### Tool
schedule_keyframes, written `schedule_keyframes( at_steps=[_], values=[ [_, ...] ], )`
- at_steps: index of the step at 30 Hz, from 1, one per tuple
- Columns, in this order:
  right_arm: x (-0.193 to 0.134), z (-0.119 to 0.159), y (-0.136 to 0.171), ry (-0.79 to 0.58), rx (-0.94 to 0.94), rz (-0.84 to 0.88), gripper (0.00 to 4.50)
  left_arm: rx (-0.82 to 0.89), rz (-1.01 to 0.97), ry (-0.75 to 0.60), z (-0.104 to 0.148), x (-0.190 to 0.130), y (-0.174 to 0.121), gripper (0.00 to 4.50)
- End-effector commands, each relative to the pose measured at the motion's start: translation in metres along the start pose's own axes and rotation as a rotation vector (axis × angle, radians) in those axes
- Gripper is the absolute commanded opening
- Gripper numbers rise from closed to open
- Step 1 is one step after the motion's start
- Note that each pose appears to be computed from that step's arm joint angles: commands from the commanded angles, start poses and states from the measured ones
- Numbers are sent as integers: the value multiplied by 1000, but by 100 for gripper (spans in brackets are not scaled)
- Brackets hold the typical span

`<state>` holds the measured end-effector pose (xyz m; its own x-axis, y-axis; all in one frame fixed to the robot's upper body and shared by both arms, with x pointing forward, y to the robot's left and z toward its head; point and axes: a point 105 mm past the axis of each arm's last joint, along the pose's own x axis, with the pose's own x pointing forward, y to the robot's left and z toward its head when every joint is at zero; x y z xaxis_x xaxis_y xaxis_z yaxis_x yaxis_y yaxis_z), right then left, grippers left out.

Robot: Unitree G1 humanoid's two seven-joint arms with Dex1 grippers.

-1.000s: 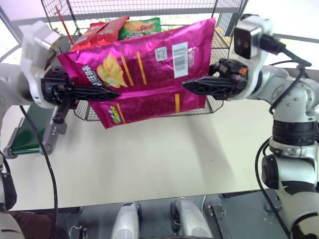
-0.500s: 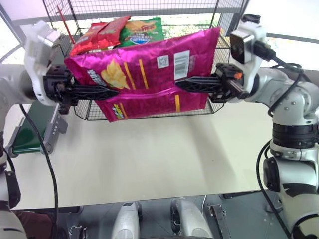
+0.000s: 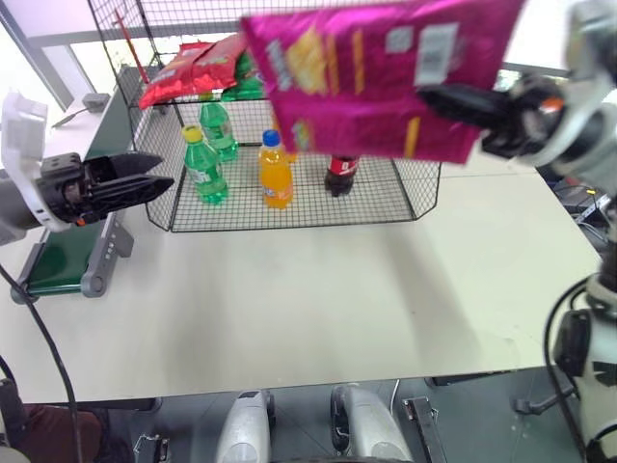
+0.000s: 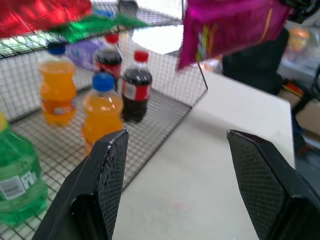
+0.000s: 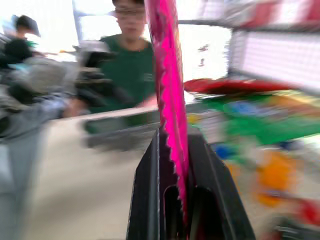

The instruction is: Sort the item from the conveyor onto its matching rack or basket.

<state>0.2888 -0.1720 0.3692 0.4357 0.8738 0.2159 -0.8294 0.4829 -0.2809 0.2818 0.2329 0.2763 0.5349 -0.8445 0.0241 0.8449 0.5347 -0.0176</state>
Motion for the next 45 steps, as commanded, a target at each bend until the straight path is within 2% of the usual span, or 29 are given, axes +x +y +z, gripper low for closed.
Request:
schedule_keyframes(
  at_steps=[1, 4, 6, 10, 15, 18, 22, 30, 35, 38, 42, 45],
  values=[
    [-25, 55, -8, -70, -329, -247, 0, 25, 15, -96, 12, 8, -11, 325],
    [-18, 60, -9, -37, -527, -333, 0, 16, 16, -134, 13, 19, -16, 325],
    [-1, 45, -9, 43, -696, -335, 0, 6, -1, -148, 12, 26, -20, 325],
    [38, 11, -4, 121, -1016, -259, 0, -11, -15, -167, 9, 36, -25, 325],
    [50, -24, -28, 276, -1329, -266, 0, -21, -2, -201, 8, 37, -30, 325],
    [55, -31, -39, 315, -1481, -297, 0, -31, 19, -209, 4, 34, -33, 325],
    [55, -25, -45, 296, -1563, -358, 0, -41, 46, -219, 2, 30, -34, 325],
    [45, 18, -46, 210, -1857, -503, 0, -74, 62, -241, -2, 34, -27, 325],
    [41, 14, -46, 227, -2008, -473, 0, -87, 51, -261, -2, 38, -26, 325],
    [44, -5, -51, 259, -2008, -411, 0, -90, 52, -265, -2, 39, -26, 325],
    [56, -56, -66, 359, -1941, -338, 0, -99, 58, -278, -2, 40, -25, 325],
    [68, -84, -74, 417, -1860, -339, 0, -101, 64, -276, -5, 42, -24, 325]
  ],
)
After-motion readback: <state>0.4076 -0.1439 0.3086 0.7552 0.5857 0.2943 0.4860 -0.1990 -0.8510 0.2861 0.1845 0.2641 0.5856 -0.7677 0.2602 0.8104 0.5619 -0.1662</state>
